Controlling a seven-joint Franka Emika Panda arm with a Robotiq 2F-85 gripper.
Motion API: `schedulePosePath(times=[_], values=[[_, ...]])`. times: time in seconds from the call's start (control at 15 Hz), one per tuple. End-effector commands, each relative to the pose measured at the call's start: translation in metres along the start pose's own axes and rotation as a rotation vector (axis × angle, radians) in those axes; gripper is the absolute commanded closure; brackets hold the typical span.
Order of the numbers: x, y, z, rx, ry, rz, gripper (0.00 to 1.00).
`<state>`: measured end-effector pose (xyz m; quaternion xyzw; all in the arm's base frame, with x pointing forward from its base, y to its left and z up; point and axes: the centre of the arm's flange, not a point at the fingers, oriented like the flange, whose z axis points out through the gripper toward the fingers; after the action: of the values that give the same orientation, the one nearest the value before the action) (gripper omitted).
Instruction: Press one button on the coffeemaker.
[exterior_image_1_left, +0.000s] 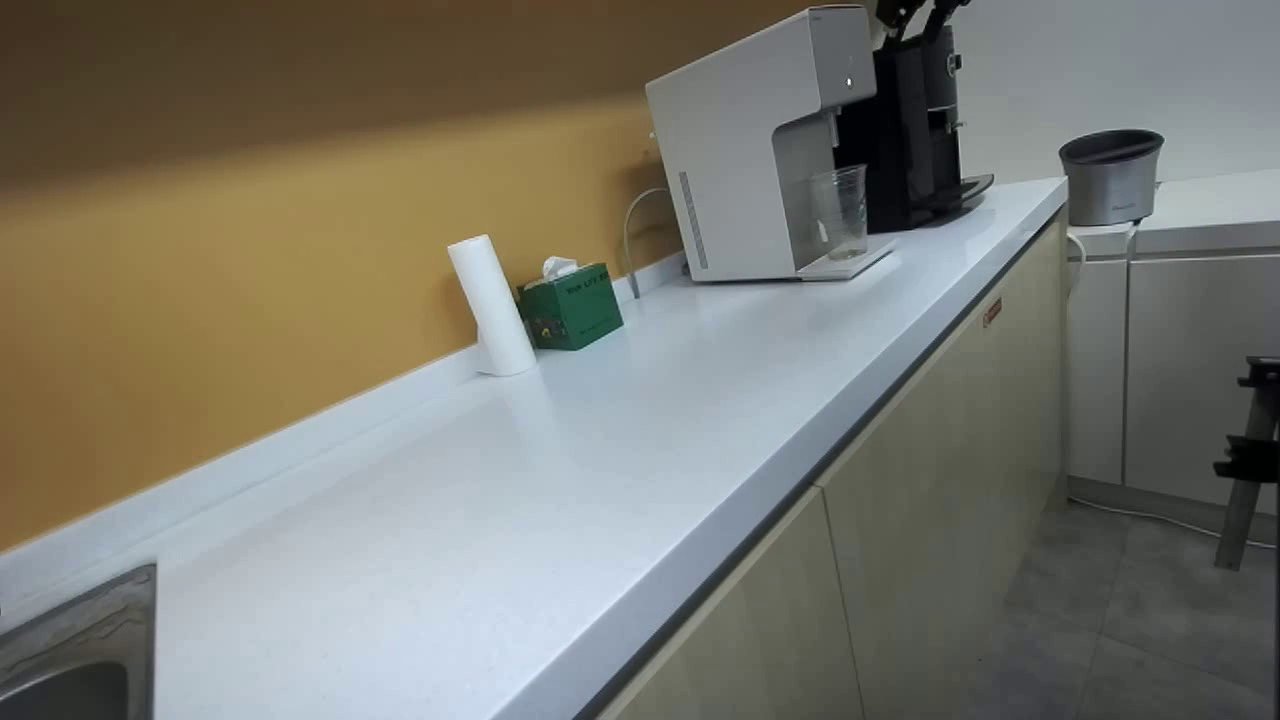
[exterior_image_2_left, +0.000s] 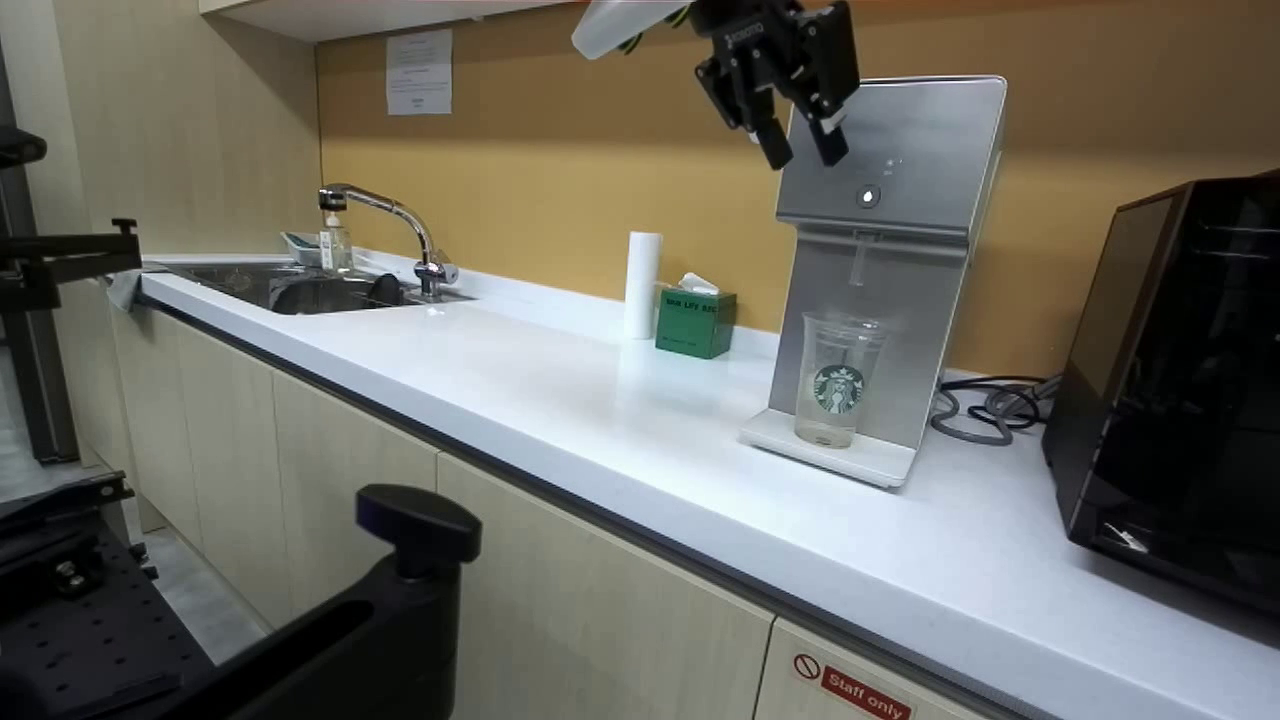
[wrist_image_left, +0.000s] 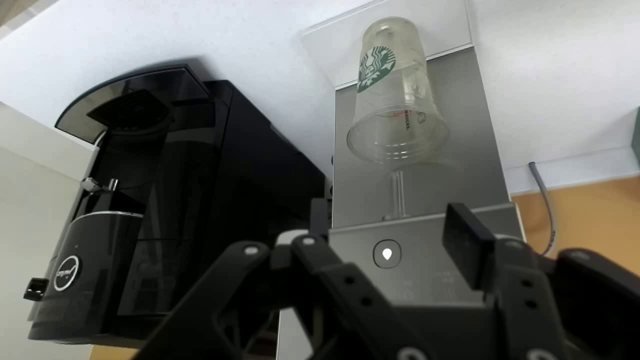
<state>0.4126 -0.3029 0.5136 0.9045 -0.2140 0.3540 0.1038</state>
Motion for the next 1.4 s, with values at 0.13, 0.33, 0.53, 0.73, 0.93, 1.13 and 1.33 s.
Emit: schedulePosePath(times=[0.13,0.33,0.53,0.73,0.93,1.13,1.33], values=[[0.016,-0.002,0.017,0.031,0.045,0.09,0.82],[0.023,-0.004,0.024,0.054,0.068,0.113,0.99],[0.012,-0.012,0.016,0.053,0.06,0.114,0.97],[0.014,-0.011,0.021,0.034,0.075,0.116,1.0],[0.016,-0.007,0.029,0.036,0.093,0.122,1.0],[0.019,-0.008,0.035,0.033,0.121,0.12,1.0],[0.021,-0.01,0.04,0.038,0.135,0.126,1.0]])
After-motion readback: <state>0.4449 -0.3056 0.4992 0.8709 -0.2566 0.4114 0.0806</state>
